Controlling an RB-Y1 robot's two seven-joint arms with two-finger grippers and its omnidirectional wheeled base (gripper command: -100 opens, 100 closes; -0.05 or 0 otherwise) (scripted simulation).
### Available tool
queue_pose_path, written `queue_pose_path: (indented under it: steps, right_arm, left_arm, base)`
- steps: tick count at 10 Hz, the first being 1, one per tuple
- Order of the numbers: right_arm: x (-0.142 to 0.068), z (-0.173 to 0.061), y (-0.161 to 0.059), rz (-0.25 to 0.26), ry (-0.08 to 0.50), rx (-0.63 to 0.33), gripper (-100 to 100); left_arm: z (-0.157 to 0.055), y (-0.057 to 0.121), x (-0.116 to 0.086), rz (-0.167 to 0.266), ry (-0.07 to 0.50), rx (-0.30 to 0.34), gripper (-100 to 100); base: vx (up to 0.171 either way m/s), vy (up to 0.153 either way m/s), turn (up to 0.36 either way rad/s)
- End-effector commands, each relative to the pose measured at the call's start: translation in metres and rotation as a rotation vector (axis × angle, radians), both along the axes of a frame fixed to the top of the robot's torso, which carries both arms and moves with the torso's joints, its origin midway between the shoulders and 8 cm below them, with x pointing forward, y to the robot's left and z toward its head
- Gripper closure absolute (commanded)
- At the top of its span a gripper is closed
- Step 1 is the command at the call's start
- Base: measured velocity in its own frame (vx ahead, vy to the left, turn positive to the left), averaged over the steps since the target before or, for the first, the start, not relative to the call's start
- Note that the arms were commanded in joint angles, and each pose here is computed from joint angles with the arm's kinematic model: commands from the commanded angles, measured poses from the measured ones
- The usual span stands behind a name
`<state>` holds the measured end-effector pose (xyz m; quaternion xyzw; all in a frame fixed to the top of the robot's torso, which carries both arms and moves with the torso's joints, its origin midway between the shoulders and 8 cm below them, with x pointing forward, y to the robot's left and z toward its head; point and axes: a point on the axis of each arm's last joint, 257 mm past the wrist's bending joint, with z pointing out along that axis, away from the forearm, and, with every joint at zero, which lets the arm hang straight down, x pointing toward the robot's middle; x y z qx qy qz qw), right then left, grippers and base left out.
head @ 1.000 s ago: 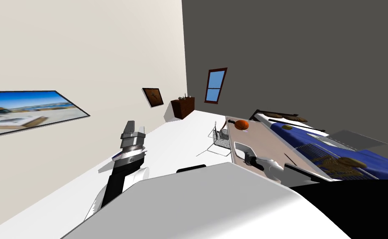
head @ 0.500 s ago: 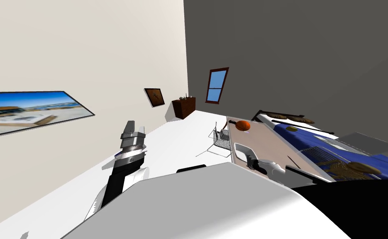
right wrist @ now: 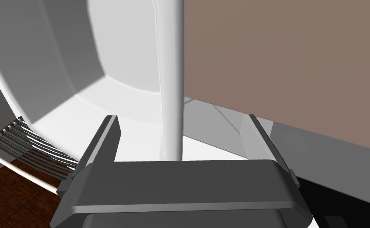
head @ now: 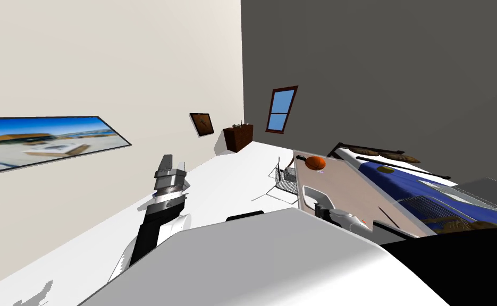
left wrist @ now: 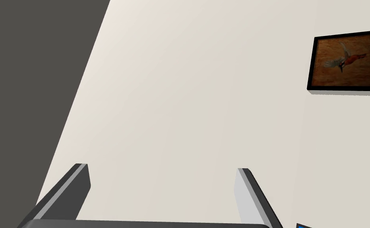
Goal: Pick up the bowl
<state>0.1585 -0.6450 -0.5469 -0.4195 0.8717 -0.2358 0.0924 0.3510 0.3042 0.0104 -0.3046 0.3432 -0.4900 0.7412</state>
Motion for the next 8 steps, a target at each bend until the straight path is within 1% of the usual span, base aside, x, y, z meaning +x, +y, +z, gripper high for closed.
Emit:
queue_pose_path:
  steps: [1, 2, 3, 4, 5, 6, 7, 8]
  right_arm:
    - [0.000, 0.000, -0.002, 0.013, 0.006, -0.009, -100]
    - [-0.012, -0.022, 0.034, -0.024, -0.010, 0.067, -100]
    - [-0.035, -0.027, 0.035, -0.005, 0.038, 0.061, -100]
    - [-0.028, -0.028, 0.041, 0.022, 0.035, 0.063, -100]
    - [-0.027, -0.021, 0.027, 0.004, 0.026, 0.038, -100]
    - [-0.023, -0.018, 0.023, -0.012, 0.009, 0.035, -100]
    - [-0.037, -0.032, 0.045, -0.046, 0.001, 0.072, -100]
    - [-0.045, -0.032, 0.048, -0.058, 0.000, 0.084, -100]
  left_arm:
    - [0.000, 0.000, 0.000, 0.000, 0.000, 0.000, 0]
    - [0.000, 0.000, 0.000, 0.000, 0.000, 0.000, 0]
    - [0.000, 0.000, 0.000, 0.000, 0.000, 0.000, 0]
    - [0.000, 0.000, 0.000, 0.000, 0.000, 0.000, 0]
    - [0.000, 0.000, 0.000, 0.000, 0.000, 0.000, 0]
    - [0.000, 0.000, 0.000, 0.000, 0.000, 0.000, 0]
    - [0.000, 0.000, 0.000, 0.000, 0.000, 0.000, 0]
    - [0.000, 0.000, 0.000, 0.000, 0.000, 0.000, 0]
  base:
    - [0.004, -0.006, -0.027]
    - [0.017, -0.024, 0.266]
    - [0.021, -0.041, 0.161]
    - [0.010, -0.031, -0.011]
    - [-0.001, -0.003, -0.019]
    - [-0.005, 0.008, -0.005]
    - [0.006, -0.028, 0.299]
    - [0.016, -0.056, 0.130]
